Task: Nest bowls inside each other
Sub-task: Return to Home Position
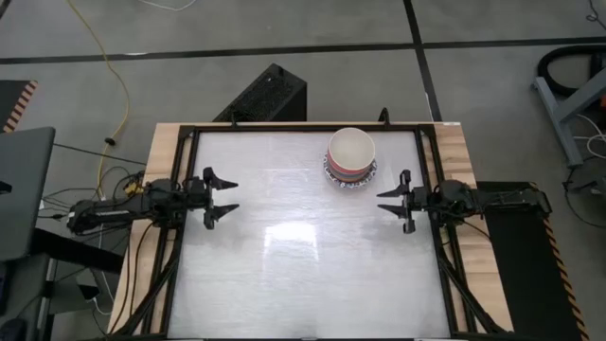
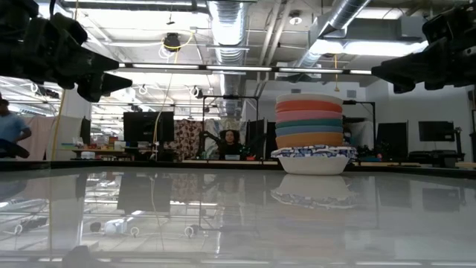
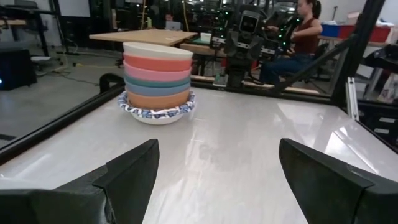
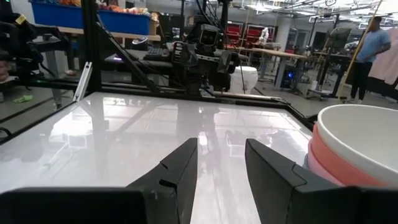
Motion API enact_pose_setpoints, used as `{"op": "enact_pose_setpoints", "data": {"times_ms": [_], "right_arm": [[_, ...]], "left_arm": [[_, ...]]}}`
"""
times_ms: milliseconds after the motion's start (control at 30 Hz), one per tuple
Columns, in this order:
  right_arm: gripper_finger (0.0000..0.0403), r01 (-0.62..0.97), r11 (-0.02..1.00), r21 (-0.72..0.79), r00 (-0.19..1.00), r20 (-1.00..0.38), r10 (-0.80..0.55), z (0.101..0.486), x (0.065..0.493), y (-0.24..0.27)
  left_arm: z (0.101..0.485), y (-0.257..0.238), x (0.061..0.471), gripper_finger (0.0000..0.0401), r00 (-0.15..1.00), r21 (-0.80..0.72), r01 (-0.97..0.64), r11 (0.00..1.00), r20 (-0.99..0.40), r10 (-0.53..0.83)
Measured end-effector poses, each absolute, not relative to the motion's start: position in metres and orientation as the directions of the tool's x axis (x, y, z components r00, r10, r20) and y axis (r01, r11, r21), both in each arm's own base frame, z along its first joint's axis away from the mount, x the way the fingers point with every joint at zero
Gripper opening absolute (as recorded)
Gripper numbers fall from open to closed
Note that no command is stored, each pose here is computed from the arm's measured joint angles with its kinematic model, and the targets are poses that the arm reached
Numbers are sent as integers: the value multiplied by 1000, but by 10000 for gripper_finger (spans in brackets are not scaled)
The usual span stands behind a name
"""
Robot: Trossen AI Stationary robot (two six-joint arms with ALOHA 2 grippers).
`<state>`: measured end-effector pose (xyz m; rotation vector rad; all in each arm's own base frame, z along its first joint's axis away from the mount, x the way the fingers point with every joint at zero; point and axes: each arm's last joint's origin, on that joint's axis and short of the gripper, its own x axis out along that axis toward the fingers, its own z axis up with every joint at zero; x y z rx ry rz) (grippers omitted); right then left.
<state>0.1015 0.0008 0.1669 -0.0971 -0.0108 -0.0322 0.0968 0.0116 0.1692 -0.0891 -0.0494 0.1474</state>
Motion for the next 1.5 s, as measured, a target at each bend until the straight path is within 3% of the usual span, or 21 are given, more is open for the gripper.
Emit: {"op": "enact_pose_setpoints", "data": {"times_ms": [233, 767, 1500], "right_arm": [[154, 32, 995, -94, 999, 6, -32, 166, 101, 1], [154, 29, 996, -85, 999, -26, -31, 163, 101, 1], [154, 27, 996, -88, 999, -27, -29, 163, 101, 1]], "left_arm": [[170, 11, 97, 320, 988, -122, -140, 983, 46, 147], [170, 13, 96, 320, 976, -354, -181, 917, 49, 212], [170, 13, 96, 320, 976, -336, -182, 924, 49, 210]]}}
